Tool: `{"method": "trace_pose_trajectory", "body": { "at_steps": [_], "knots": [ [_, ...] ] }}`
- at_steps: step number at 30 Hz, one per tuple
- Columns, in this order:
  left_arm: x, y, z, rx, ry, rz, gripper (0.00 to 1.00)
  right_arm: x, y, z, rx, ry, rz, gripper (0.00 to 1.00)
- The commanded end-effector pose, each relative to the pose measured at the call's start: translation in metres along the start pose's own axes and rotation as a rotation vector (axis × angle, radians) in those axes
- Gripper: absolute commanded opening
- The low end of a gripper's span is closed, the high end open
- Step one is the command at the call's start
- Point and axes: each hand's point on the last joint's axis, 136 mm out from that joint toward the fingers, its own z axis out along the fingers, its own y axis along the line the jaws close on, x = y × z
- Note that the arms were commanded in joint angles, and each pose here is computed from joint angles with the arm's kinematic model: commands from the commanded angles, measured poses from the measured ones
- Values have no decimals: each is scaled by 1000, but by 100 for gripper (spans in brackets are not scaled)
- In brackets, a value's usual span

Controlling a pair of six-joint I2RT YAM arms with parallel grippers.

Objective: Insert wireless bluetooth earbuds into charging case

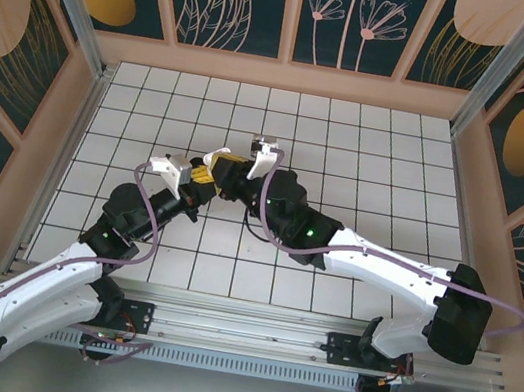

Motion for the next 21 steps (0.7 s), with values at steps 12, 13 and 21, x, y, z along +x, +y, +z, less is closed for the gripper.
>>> {"method": "trace_pose_trajectory", "body": {
  "at_steps": [12, 13, 21],
  "knots": [
    [-21, -4, -6, 5, -74, 17, 0, 26, 3, -3, 14, 69, -6, 16],
    [-20, -4, -7, 4, -73, 17, 0, 28, 2, -3, 19, 73, -6, 15],
    [-22, -6, -8, 14, -77, 13, 0, 17, -6, -7, 81, 37, -27, 16]
  ]
}}
